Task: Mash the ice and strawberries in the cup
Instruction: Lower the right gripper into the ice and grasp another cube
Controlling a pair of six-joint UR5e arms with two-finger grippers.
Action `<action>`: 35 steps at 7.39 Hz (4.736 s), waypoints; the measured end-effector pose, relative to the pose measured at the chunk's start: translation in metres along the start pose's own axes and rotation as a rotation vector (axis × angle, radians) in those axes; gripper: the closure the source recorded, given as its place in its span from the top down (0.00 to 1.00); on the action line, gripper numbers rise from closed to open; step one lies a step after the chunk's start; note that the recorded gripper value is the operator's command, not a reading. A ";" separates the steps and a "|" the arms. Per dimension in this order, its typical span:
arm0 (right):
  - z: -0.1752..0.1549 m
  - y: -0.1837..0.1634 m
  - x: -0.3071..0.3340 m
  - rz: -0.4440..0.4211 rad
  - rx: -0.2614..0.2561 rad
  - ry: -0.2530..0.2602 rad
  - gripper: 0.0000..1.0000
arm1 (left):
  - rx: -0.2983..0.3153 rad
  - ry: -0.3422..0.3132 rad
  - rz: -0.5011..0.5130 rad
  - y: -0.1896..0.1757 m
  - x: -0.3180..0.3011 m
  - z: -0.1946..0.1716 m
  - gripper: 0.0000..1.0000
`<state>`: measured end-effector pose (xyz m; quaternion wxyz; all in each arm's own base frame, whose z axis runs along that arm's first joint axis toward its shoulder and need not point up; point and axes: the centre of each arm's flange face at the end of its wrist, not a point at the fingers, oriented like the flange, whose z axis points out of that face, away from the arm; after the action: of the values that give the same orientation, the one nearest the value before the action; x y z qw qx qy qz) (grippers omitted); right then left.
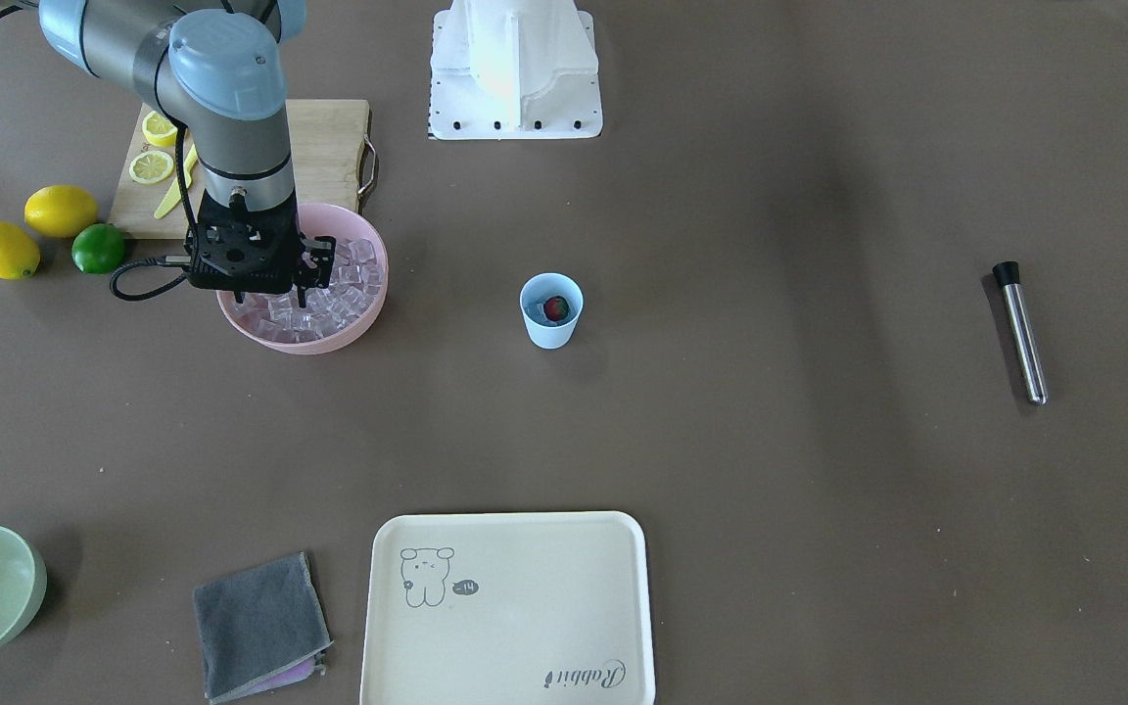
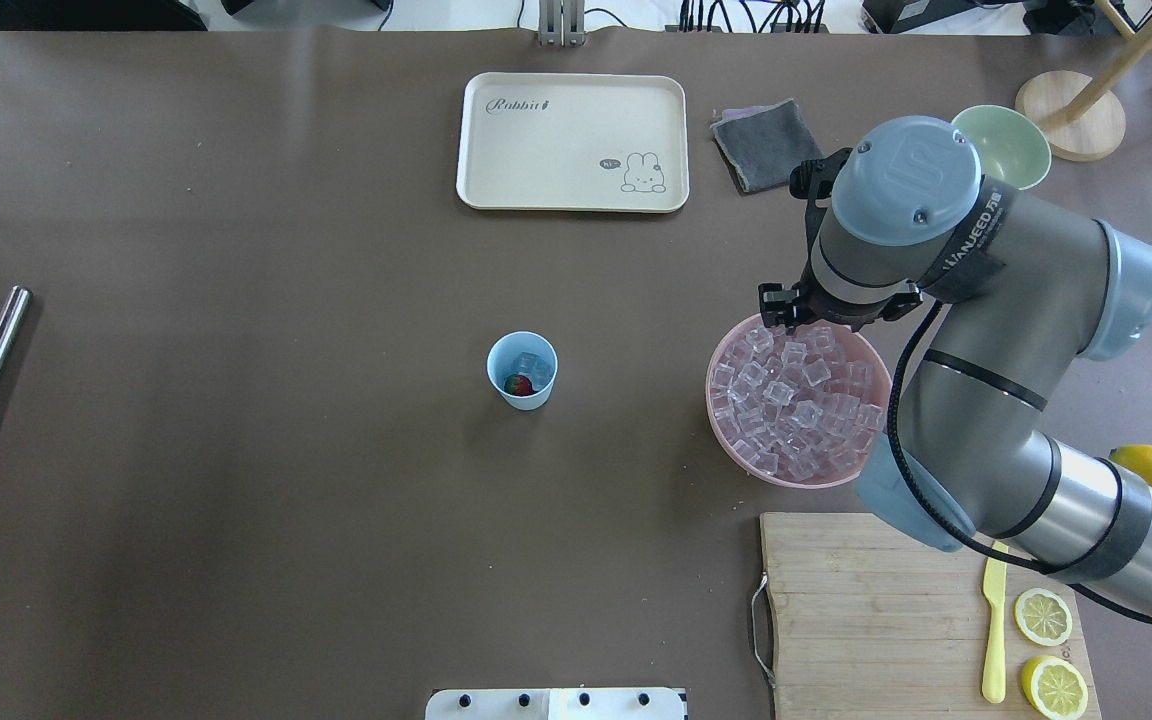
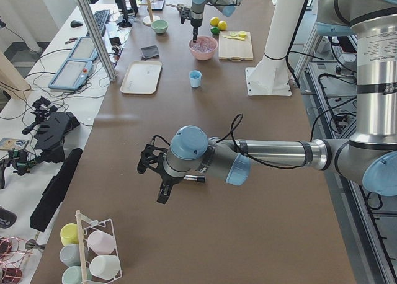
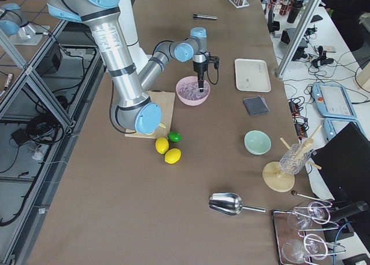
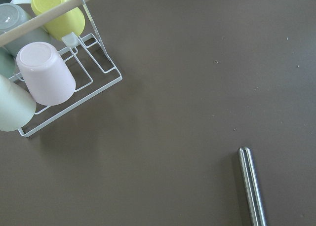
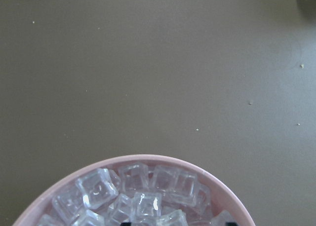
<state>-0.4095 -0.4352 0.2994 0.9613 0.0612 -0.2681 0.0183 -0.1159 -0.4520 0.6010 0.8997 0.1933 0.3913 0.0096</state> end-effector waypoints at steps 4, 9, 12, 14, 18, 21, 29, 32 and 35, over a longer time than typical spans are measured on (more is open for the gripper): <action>-0.011 0.034 0.004 -0.441 -0.025 0.188 0.94 | -0.002 -0.001 -0.001 -0.001 -0.001 0.002 0.98; -0.009 0.026 0.001 -0.895 -0.102 0.303 0.98 | -0.003 0.004 -0.003 0.004 -0.001 0.002 0.98; 0.003 0.035 -0.007 -0.971 -0.155 0.364 0.95 | 0.001 0.004 -0.003 0.004 -0.002 0.001 0.98; 0.016 0.046 -0.016 -1.006 -0.178 0.390 0.95 | 0.001 0.003 -0.004 0.006 -0.002 0.000 0.98; 0.025 0.054 -0.029 -1.036 -0.186 0.404 0.85 | 0.003 -0.003 -0.002 0.002 -0.002 0.000 0.98; 0.034 0.053 -0.028 -1.041 -0.198 0.424 0.63 | 0.008 -0.003 0.002 0.001 -0.001 -0.002 0.98; 0.037 0.063 -0.033 -1.041 -0.234 0.378 0.64 | 0.021 -0.001 0.008 0.000 0.003 -0.008 0.98; 0.039 0.061 -0.030 -1.036 -0.242 0.373 0.63 | 0.045 -0.011 -0.001 0.002 0.000 -0.022 0.98; 0.041 0.060 -0.030 -1.033 -0.246 0.374 0.53 | 0.054 -0.012 -0.001 0.003 0.000 -0.027 0.98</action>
<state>-0.4601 -0.3805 0.3256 0.8765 0.0675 -0.0284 -0.4758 -0.1347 -0.4405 0.5857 0.8965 0.2176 0.3860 -0.0028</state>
